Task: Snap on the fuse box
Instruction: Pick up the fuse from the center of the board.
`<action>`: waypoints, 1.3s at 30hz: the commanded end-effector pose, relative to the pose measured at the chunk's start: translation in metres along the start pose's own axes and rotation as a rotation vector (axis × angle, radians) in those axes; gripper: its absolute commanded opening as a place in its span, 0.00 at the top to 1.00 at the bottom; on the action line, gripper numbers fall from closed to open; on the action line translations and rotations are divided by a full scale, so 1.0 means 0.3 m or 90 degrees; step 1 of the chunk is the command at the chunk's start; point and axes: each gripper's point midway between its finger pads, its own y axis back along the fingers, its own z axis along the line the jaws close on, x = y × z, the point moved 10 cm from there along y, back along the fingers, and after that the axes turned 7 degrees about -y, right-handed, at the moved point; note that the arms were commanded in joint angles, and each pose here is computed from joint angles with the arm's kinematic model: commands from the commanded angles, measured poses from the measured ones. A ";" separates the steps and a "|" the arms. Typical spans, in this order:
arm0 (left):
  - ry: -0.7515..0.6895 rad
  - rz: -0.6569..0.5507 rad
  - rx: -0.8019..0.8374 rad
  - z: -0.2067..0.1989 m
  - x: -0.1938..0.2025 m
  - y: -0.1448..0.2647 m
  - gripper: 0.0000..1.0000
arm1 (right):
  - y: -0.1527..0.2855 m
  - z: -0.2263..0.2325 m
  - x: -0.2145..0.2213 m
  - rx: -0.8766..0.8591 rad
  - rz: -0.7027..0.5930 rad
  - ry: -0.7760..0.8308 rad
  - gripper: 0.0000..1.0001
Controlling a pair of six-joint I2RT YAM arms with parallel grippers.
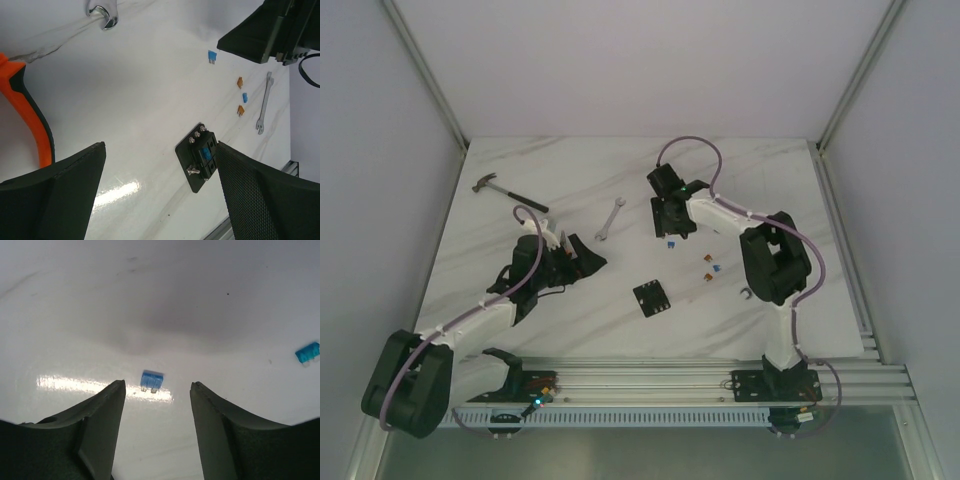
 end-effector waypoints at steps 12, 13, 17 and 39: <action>-0.017 0.005 0.008 -0.014 -0.017 -0.013 0.02 | -0.071 0.014 0.019 -0.001 0.056 -0.016 0.53; -0.018 0.005 0.009 -0.015 -0.018 -0.013 0.02 | -0.073 0.014 0.020 0.000 0.057 -0.017 0.54; -0.015 0.008 0.012 -0.016 -0.016 -0.012 0.02 | -0.092 0.013 0.030 0.006 0.067 -0.016 0.56; -0.012 0.010 0.039 -0.053 -0.019 -0.009 0.03 | -0.058 0.016 0.037 -0.021 0.046 -0.034 0.74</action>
